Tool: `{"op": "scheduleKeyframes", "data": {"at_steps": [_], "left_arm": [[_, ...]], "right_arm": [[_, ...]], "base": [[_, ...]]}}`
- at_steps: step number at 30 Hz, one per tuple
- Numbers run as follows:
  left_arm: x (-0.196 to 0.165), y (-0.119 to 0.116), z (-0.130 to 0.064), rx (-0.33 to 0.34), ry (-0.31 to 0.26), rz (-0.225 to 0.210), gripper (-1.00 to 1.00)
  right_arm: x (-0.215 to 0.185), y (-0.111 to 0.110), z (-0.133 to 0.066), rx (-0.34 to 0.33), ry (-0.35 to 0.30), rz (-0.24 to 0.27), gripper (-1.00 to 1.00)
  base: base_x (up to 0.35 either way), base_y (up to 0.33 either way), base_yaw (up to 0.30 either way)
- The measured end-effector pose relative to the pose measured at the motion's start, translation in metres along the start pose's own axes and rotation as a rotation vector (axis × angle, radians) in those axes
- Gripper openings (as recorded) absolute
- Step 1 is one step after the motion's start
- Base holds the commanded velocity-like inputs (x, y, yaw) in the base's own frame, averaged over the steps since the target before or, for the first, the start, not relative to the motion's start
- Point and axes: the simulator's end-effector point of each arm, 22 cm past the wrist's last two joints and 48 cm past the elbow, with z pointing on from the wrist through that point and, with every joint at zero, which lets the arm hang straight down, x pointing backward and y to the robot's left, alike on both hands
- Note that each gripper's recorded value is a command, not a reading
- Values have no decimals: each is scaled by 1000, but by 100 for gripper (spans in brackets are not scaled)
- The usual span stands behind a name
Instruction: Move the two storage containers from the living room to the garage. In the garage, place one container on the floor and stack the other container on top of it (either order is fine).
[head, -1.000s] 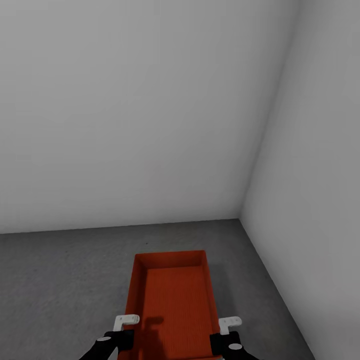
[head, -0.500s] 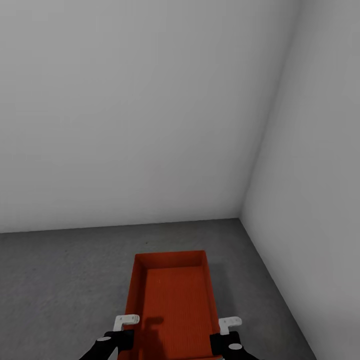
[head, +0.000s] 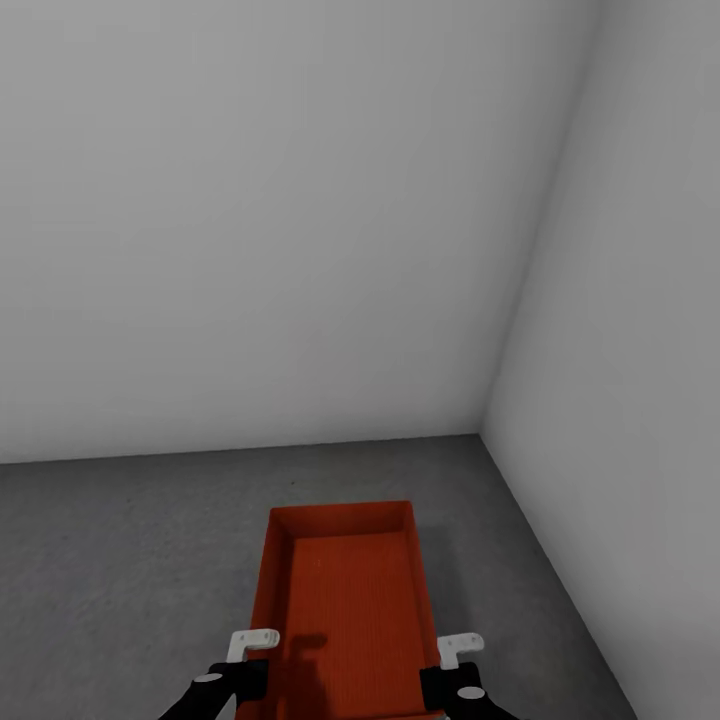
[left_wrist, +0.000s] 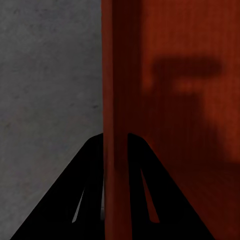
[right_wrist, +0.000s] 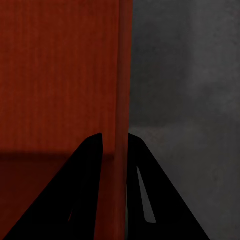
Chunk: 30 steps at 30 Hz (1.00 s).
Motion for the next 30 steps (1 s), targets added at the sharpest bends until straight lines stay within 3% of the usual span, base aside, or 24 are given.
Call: {"op": "scheduleKeyframes", "data": {"at_steps": [30], "left_arm": [[29, 2, 47, -2, 19, -1, -100]], "right_arm": [[31, 3, 46, -2, 18, -1, -100]], "base": [[0, 0, 0]]}}
